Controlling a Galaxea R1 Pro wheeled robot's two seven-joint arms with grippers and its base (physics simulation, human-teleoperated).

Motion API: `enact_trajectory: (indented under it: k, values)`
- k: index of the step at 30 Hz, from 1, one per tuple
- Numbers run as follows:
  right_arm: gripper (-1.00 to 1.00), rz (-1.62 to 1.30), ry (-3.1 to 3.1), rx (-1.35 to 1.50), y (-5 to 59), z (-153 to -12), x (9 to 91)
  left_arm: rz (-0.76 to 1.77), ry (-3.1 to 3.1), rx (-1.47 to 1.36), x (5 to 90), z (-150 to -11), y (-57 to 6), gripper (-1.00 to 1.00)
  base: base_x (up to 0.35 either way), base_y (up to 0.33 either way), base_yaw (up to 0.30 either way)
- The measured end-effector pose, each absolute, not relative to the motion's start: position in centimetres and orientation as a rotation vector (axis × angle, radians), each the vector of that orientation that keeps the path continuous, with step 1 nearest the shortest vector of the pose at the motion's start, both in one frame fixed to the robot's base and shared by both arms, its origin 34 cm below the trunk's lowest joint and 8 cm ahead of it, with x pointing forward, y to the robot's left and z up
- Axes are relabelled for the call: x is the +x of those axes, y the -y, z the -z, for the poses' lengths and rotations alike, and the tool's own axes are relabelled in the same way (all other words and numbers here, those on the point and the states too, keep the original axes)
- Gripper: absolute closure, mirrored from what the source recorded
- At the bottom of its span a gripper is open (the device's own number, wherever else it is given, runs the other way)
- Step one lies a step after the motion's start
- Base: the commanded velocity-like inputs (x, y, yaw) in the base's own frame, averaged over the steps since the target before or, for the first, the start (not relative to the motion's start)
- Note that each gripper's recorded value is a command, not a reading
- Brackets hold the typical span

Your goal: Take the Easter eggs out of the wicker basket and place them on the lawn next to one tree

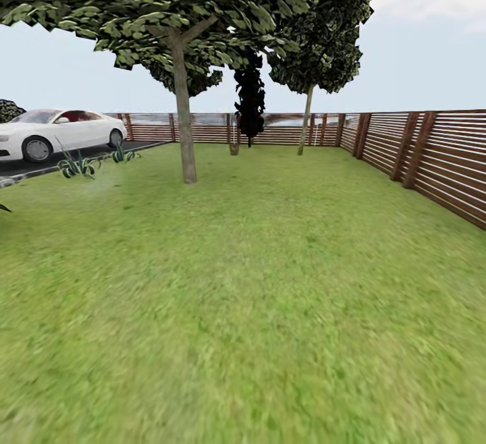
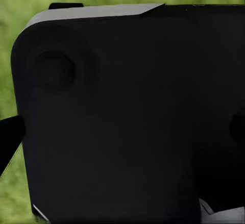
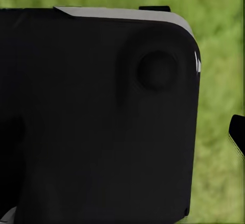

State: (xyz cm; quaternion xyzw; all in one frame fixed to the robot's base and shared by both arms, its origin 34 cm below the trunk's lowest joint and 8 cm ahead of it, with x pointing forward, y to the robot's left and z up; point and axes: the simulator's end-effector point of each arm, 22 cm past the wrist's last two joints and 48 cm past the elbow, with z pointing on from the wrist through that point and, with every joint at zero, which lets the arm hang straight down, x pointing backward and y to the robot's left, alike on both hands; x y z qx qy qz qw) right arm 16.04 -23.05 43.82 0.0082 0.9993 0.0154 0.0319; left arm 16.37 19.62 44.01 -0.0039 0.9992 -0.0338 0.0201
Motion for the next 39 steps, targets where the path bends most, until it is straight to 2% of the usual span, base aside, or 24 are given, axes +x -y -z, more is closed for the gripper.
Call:
enact_trajectory:
  k: [14,39]
  values:
    - [-1.0,-0.047,-3.077,0.025,23.1,-43.8,16.0,0.049,-3.115,-0.011,15.7,-43.8,-22.5,-1.0,0.332,0.0,0.0]
    - [-1.0,-0.047,-3.077,0.025,23.1,-43.8,16.1,0.056,-3.116,-0.009,15.6,-43.8,-22.3,-1.0,0.338,0.0,0.0]
